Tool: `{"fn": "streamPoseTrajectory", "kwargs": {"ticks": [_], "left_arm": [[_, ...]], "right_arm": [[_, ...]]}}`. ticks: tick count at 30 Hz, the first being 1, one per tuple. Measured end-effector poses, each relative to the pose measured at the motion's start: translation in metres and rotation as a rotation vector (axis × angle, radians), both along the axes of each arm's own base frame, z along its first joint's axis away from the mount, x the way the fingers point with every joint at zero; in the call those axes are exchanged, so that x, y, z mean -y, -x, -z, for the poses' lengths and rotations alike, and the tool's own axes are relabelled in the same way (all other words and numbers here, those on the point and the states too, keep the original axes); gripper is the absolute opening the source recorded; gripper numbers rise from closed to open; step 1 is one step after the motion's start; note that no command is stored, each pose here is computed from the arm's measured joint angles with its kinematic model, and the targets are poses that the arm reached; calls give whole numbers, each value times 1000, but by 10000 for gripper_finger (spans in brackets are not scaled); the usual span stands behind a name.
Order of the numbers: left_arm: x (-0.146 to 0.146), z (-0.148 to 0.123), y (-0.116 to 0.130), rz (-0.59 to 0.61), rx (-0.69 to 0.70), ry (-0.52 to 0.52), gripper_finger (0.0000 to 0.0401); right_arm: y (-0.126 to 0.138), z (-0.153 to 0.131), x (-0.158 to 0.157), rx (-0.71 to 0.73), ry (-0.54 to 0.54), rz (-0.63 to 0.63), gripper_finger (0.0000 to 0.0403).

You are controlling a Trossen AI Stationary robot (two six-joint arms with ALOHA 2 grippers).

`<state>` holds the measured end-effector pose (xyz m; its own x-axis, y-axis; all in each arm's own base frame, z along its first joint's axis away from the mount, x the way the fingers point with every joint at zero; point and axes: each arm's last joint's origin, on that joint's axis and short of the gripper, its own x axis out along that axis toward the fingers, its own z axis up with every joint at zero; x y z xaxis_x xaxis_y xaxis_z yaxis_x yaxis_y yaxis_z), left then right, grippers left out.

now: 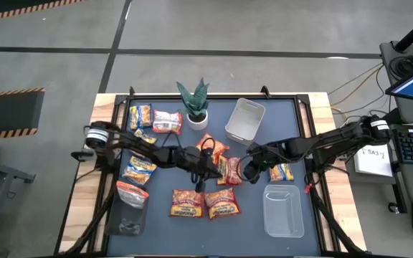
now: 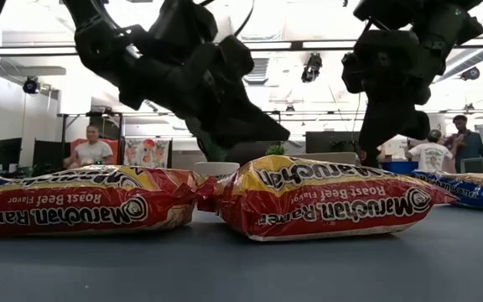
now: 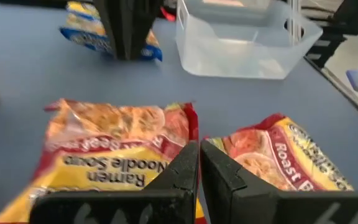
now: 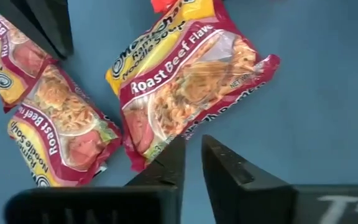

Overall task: Sort Maruchan noodles
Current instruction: Put the middle right red instant noodle pack into the transparent bin

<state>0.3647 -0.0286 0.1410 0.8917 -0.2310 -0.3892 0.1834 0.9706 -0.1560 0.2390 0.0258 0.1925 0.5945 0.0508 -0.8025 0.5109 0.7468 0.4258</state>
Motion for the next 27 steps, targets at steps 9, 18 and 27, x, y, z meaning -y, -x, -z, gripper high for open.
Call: {"fn": "streamPoseTrajectory", "kwargs": {"ticks": [9,18,27], "left_arm": [[-2,14,-3,-56,-36,-30,0],[4,19,-3,-65,-44,-51,0],[8,24,-3,-71,-58,-61,0]], "right_arm": [[0,0,0,-3,-5,10,173],[0,0,0,-5,-52,46,262],[0,3,0,-13,-92,105,322]]}}
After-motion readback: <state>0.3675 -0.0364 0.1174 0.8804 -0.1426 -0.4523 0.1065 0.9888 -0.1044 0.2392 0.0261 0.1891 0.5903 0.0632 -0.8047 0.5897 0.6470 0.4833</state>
